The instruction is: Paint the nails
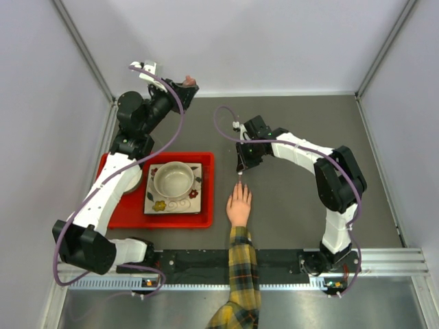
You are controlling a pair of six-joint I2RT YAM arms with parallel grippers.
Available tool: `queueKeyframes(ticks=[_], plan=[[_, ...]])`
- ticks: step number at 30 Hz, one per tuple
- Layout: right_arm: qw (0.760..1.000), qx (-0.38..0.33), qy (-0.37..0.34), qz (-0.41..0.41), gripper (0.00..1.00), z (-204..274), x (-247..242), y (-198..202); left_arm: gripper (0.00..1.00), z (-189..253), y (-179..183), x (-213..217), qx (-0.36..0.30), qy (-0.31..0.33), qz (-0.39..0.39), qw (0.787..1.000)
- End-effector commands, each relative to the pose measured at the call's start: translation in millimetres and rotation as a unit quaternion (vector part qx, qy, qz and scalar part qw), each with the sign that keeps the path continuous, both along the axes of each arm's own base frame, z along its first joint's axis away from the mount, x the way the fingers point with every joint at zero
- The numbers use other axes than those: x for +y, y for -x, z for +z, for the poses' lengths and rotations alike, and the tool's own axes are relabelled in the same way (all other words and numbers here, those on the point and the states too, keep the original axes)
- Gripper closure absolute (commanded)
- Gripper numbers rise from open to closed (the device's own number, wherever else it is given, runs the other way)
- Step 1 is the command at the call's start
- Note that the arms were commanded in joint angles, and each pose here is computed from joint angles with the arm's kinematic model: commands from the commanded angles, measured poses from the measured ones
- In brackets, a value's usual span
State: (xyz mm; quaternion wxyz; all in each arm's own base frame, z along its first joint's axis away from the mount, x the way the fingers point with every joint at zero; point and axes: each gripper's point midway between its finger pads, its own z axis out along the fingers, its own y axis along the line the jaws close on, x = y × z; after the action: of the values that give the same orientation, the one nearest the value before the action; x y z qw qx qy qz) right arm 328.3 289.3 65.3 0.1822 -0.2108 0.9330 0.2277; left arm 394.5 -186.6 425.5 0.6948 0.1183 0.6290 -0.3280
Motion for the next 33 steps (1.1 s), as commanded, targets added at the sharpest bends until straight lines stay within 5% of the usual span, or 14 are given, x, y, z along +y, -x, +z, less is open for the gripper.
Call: queueKeyframes(ticks=[1,33], plan=[[1.0,0.0,-0.003,0.005,1.0,0.2,6.5,1.4,1.0,20.0,5.7,2.0,-0.03,0.014,-0.003,0.999],[1.0,0.012,-0.003,0.016,1.0,-5.1,9.8,7.3,1.0,18.1,5.9,1.8,-0.027,0.018,-0.004,0.999]])
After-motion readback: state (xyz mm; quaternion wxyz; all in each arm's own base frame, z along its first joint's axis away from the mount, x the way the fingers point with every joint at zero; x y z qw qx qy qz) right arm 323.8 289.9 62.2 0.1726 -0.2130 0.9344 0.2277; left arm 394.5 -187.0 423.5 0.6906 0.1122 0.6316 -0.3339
